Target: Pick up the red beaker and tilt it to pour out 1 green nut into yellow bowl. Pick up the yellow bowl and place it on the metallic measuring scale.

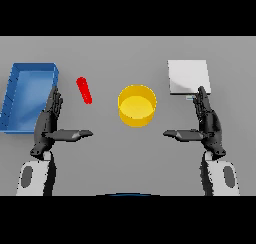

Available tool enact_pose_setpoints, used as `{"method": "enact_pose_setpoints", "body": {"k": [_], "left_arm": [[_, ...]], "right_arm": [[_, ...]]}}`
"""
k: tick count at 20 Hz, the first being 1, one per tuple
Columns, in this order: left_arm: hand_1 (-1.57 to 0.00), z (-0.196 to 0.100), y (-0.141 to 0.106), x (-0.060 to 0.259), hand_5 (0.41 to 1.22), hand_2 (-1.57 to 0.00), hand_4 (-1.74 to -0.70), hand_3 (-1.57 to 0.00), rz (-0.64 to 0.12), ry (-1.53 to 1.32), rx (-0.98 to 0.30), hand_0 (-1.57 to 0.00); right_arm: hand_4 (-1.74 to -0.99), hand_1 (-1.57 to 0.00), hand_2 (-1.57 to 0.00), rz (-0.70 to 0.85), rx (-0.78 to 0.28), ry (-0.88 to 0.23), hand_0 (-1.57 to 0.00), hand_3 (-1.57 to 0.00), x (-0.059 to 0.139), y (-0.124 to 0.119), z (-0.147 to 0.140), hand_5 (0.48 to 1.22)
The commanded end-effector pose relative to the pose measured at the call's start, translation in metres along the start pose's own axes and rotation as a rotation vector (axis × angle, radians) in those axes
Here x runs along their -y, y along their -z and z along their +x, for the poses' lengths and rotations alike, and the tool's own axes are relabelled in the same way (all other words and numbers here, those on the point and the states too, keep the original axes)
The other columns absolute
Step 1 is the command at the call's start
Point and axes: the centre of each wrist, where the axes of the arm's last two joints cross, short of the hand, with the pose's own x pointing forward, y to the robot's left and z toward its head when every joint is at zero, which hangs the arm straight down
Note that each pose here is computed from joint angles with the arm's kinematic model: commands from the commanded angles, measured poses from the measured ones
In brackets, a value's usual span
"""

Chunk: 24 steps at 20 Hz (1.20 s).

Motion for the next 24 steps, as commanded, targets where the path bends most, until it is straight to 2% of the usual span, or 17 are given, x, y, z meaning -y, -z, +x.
{"method": "enact_pose_setpoints", "body": {"k": [1,6,7,8,11,16,24], "left_arm": [[0.0,0.0,0.0,-0.001,0.599,0.0,-1.15,0.0,0.002,0.0,-0.001,0.0],[0.0,0.0,0.004,-0.01,0.599,0.0,-1.15,0.0,0.008,0.003,-0.007,0.0],[0.0,0.003,-0.004,-0.012,0.599,0.0,-1.15,0.0,-0.022,0.063,0.018,0.0],[0.0,0.009,-0.011,-0.012,0.599,0.0,-1.16,0.0,-0.045,0.101,0.039,0.0],[0.0,0.018,-0.016,-0.01,0.599,0.0,-1.16,0.0,-0.064,0.15,0.024,0.0],[0.0,0.015,-0.016,-0.005,0.602,0.0,-1.16,0.0,-0.094,0.194,-0.007,0.0],[0.0,-0.009,0.036,0.01,0.636,0.0,-1.23,0.0,-0.109,0.251,-0.029,0.0]], "right_arm": [[-1.167,0.0,0.0,-0.001,0.0,0.001,0.0,0.0,0.0,0.0,0.0,0.599],[-1.167,0.0,0.0,0.006,0.007,0.001,0.0,0.0,-0.004,-0.003,0.0,0.599],[-1.167,0.0,0.0,-0.006,0.076,-0.161,0.0,0.0,0.001,-0.009,0.002,0.599],[-1.163,0.0,0.0,0.001,0.114,-0.245,0.0,0.0,-0.001,-0.015,0.004,0.595],[-1.159,0.0,0.0,0.005,0.118,-0.34,0.0,0.0,-0.01,-0.029,0.007,0.59],[-1.199,0.0,0.0,0.007,0.113,-0.315,0.0,0.0,-0.008,-0.028,0.007,0.603],[-1.267,0.0,0.0,0.036,0.131,-0.278,0.0,0.0,-0.007,-0.027,0.008,0.632]]}}
